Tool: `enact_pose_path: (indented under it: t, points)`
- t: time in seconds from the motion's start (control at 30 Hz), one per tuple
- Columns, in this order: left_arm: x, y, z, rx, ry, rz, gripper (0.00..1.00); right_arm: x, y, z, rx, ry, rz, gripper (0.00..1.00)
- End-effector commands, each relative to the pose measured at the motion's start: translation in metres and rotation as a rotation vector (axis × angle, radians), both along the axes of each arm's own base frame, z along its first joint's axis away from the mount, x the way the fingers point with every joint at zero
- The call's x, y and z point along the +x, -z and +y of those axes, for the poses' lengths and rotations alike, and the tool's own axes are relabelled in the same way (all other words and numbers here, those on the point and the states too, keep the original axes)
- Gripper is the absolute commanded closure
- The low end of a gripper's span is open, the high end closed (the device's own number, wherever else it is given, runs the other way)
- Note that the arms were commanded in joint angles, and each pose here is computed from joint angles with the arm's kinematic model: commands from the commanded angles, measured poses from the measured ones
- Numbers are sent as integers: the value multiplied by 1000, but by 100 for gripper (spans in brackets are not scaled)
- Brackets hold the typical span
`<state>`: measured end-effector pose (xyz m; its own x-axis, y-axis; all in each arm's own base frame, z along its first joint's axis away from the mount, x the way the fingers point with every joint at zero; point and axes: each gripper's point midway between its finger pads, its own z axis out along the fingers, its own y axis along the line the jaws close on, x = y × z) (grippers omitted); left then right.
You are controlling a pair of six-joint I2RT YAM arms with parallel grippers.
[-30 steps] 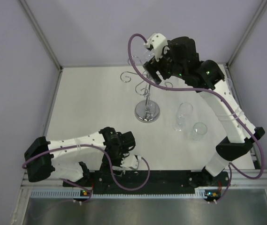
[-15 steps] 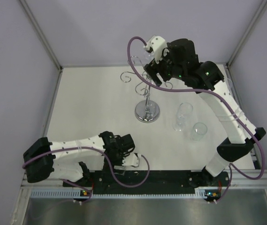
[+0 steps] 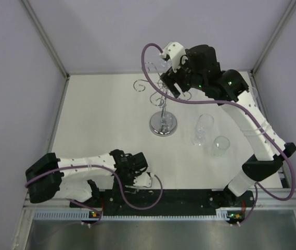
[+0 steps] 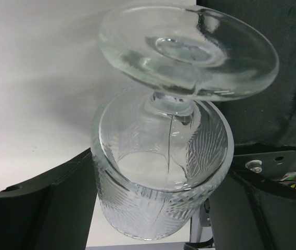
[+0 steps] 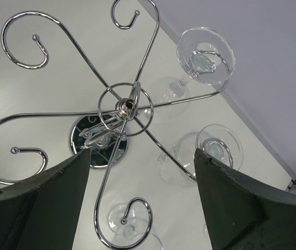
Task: Place the wine glass upside down on the wine glass rack
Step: Pick up the wine glass at the center of the board.
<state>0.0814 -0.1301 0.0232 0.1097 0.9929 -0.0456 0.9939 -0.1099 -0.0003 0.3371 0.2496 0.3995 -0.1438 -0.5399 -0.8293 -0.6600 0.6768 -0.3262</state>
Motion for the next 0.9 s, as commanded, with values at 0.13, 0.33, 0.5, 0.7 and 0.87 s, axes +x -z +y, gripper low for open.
enact_pose_path:
  t: [0.13, 0.33, 0.5, 0.7, 0.87]
  points:
    - [6, 0, -10, -48, 13, -32, 44, -10, -24, -4, 42, -15, -61, 20]
    - [11, -13, -21, -88, 13, -44, 80, -17, -33, -10, 52, -19, -82, 20]
    - [19, -44, -42, -179, -4, -76, 100, -24, -40, -15, 65, -24, -97, 20]
    - [31, -94, -68, -338, -40, -104, 100, -33, -50, -22, 81, -34, -121, 20]
    - [51, -147, -83, -493, -64, -133, 100, -37, -59, -27, 93, -26, -144, 19]
